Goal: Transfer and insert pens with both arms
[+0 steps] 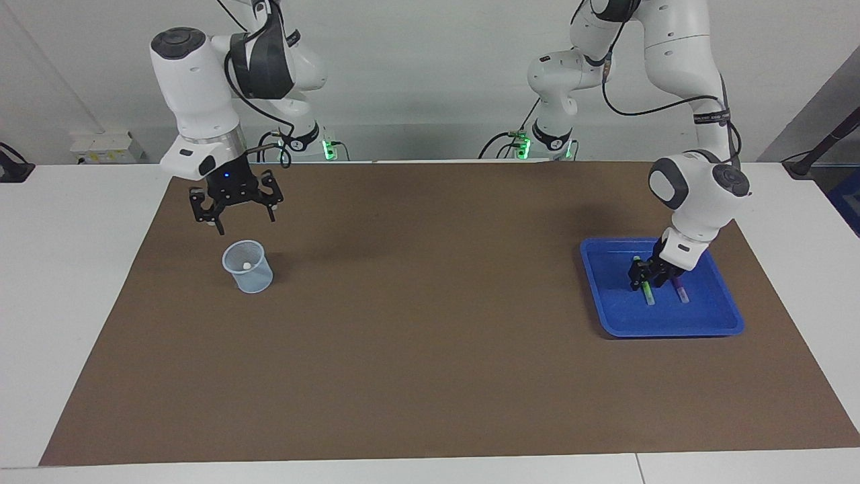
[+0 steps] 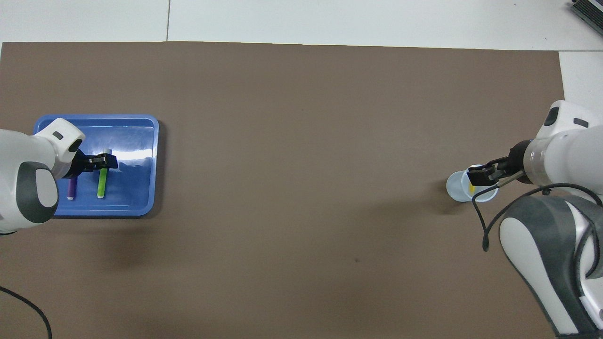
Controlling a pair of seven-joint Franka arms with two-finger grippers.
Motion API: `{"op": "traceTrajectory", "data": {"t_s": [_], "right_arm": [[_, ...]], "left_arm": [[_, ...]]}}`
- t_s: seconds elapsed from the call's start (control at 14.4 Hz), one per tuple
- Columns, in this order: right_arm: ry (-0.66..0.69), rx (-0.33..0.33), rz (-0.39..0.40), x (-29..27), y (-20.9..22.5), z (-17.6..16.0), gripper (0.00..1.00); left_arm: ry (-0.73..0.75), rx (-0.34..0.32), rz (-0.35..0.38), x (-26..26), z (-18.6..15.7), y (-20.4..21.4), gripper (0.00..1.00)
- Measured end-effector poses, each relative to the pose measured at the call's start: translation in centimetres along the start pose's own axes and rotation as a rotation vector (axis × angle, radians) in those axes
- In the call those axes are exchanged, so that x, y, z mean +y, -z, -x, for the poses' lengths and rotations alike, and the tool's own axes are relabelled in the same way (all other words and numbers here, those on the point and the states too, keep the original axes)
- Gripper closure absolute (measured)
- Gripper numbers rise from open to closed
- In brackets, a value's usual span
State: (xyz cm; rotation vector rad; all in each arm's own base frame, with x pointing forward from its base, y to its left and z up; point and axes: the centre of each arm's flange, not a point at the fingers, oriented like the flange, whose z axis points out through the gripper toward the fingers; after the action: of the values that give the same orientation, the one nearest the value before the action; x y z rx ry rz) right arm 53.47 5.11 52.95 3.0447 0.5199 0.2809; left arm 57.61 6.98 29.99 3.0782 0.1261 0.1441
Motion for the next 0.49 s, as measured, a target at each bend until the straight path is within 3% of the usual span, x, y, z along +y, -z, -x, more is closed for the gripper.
{"op": "traceTrajectory", "data": {"t_s": [0.07, 0.35, 0.49], "right_arm": [[-0.033, 0.006, -0.018, -0.8, 0.1, -0.2, 0.00], [-0.296, 0.019, -0.175, -3.3, 0.2, -0.8, 0.00], [-0.405, 0.036, -0.239, -4.7, 0.4, -1.4, 0.00]], "left_arm": [[0.000, 0.001, 0.000, 0.0, 0.0, 0.0, 0.41], [-0.003, 0.029, -0.007, -0.1, 0.0, 0.1, 0.83], [-0.003, 0.035, -0.008, 0.0, 0.1, 0.1, 0.83]]}}
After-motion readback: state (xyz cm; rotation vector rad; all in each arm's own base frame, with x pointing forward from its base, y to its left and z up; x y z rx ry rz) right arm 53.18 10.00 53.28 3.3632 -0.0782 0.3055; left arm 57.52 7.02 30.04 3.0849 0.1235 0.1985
